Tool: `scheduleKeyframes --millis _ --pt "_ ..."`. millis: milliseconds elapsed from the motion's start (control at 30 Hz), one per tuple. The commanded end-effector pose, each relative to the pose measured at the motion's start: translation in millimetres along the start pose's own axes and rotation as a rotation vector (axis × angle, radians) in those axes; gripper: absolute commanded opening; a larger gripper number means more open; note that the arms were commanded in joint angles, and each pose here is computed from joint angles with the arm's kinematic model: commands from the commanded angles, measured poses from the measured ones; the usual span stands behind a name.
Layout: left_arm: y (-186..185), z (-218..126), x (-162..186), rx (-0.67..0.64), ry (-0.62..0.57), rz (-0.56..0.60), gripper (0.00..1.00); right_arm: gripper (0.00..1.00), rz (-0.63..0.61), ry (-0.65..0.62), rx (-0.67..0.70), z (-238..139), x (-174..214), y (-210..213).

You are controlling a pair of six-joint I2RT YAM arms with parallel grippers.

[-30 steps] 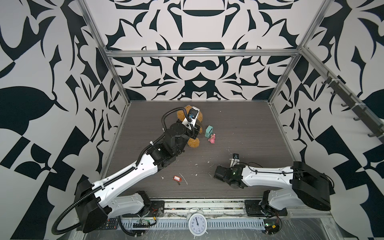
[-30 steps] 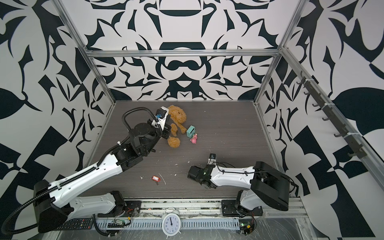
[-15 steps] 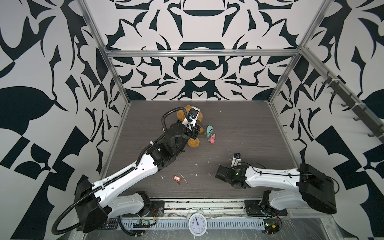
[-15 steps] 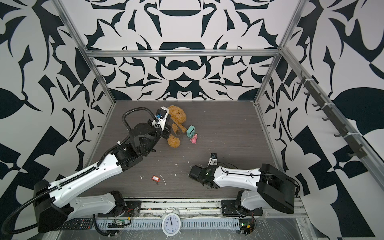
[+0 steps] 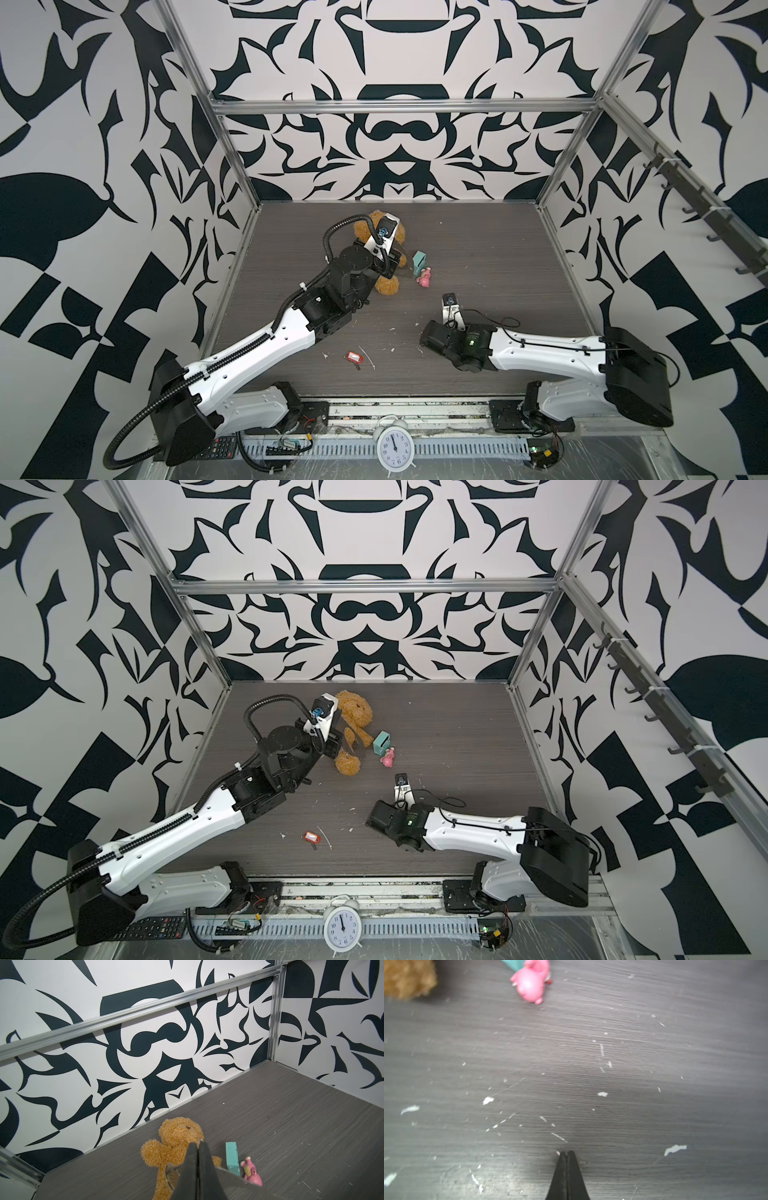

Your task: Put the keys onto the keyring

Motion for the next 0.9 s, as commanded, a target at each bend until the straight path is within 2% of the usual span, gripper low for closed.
scheduleKeyframes --millis 0,167,300,400,600,733,867 --pt "8 -2 -11 -0.029 -0.035 -0.021 0.0 0.0 -0.22 0.024 0.042 -6 3 9" --pt "8 -2 -12 -0.028 -0.036 -0.022 0.0 0.0 -0.41 0.031 0.139 -12 12 20" --pt "8 -3 -11 -0.027 -0.036 -0.024 0.0 0.0 -0.568 0.076 0.144 -10 27 39" --pt "8 -3 -11 -0.026 -0.036 -0.024 0.0 0.0 -0.683 0.098 0.196 -9 35 48" --pt "8 -3 -11 -0.026 -0.036 -0.023 0.0 0.0 -0.869 0.149 0.292 -5 54 60" --pt "9 -3 -11 -0.026 -0.036 -0.024 0.0 0.0 -0.913 0.18 0.287 -3 66 63" --pt "8 -3 -11 -0.022 -0.037 -0.024 0.0 0.0 -0.885 0.171 0.248 -10 62 63"
Point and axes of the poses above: each gripper's point midway between its finger pads, its own z axis out along the fingers, its own y axis along the line the jaws close on, x = y × z, the point moved 1 cm from there along -z, back along the fingers, and after that the axes turned 5 degrees about z, right-handed, at the moved point
